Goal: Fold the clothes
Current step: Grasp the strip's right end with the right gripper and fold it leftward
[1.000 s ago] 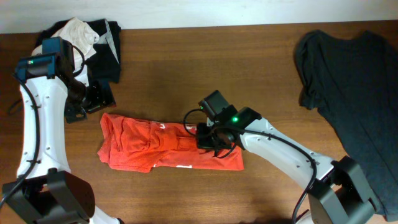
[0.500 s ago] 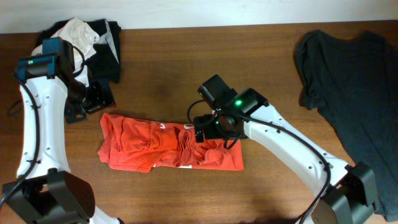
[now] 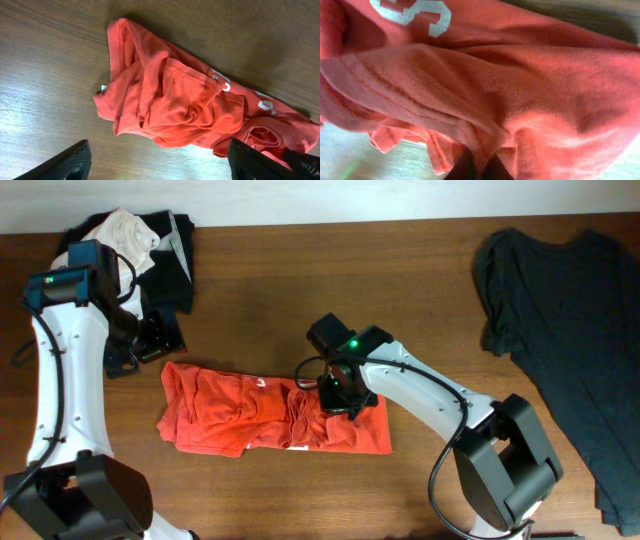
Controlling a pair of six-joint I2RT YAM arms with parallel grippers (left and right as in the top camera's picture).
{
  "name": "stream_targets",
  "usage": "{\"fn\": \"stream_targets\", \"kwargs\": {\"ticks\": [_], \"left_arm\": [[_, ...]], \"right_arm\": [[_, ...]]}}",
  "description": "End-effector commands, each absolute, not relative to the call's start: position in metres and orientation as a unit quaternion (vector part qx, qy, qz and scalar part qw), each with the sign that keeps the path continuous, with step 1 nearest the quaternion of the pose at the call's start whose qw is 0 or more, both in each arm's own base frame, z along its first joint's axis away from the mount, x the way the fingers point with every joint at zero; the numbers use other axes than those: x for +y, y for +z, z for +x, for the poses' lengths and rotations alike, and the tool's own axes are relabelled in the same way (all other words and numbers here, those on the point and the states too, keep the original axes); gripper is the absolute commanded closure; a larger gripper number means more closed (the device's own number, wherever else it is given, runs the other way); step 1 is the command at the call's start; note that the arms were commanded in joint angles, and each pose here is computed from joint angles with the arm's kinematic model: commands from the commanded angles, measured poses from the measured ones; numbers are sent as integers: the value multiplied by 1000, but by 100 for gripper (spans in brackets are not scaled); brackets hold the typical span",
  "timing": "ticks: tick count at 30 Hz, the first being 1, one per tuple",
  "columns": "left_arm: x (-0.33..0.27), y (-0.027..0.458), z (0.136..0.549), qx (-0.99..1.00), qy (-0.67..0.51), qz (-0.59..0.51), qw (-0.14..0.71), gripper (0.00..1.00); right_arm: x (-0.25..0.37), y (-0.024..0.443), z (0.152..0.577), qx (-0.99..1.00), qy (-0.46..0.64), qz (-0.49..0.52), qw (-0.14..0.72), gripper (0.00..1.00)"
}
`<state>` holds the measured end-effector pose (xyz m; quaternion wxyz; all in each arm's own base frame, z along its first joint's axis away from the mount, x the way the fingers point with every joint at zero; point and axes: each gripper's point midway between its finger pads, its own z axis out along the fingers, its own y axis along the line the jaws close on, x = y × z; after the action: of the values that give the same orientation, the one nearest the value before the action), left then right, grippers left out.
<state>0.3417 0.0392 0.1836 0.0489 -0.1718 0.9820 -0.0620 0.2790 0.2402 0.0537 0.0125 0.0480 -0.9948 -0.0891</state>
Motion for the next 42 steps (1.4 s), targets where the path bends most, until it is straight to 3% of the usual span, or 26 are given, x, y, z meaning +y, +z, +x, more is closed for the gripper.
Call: {"fn": "stream_targets", "kwargs": {"ticks": [1, 5, 8, 9, 10, 13, 16, 18, 19, 20, 21, 23, 25, 29, 34, 35, 38, 42], "left_arm": [[38, 192, 343, 982, -67, -164, 62, 13], [38, 192, 343, 982, -67, -164, 62, 13], [38, 192, 342, 982, -67, -164, 61, 13], [38, 192, 342, 982, -67, -164, 61, 13], [38, 192, 342, 982, -67, -164, 62, 13], [38, 192, 343, 982, -67, -164, 62, 13], [38, 192, 343, 982, -67, -163, 62, 13], [38, 192, 343, 984, -66, -154, 63, 13], [38, 192, 343, 984, -66, -153, 63, 13], [38, 192, 343, 984, -66, -153, 63, 13], [38, 192, 343, 984, -66, -153, 63, 13], [38, 192, 343, 984, -66, -153, 63, 13], [38, 192, 343, 984, -66, -153, 63, 13], [38, 192, 343, 984, -66, -153, 63, 13], [38, 192, 343, 984, -66, -153, 64, 13], [38, 192, 343, 984, -66, -153, 64, 13], [38, 192, 343, 984, -66, -153, 64, 13], [38, 192, 344, 984, -66, -153, 65, 13]], "right_arm": [[245, 51, 285, -994, -95, 49, 1, 96], [287, 64, 298, -977, -201, 61, -20, 96], [297, 65, 294, -976, -205, 72, -25, 96], [302, 65, 289, -975, -205, 76, -23, 86], [309, 65, 283, -974, -207, 87, -22, 62], [321, 72, 260, -969, -223, 108, 10, 56], [307, 115, 262, -959, -255, 126, 13, 52], [271, 121, 277, -973, -202, 107, -14, 36], [247, 115, 282, -984, -152, 90, -21, 34], [235, 111, 284, -988, -126, 82, -20, 35], [221, 101, 283, -993, -96, 74, -13, 47], [217, 82, 280, -994, -85, 72, -3, 80], [220, 59, 278, -994, -90, 60, 6, 94], [265, 31, 296, -971, -217, 82, -51, 96], [279, 25, 310, -957, -252, 101, -106, 91], [277, 24, 307, -957, -252, 101, -99, 96], [289, 60, 302, -939, -309, 112, -97, 96], [295, 115, 308, -919, -340, 127, -153, 76]]}}
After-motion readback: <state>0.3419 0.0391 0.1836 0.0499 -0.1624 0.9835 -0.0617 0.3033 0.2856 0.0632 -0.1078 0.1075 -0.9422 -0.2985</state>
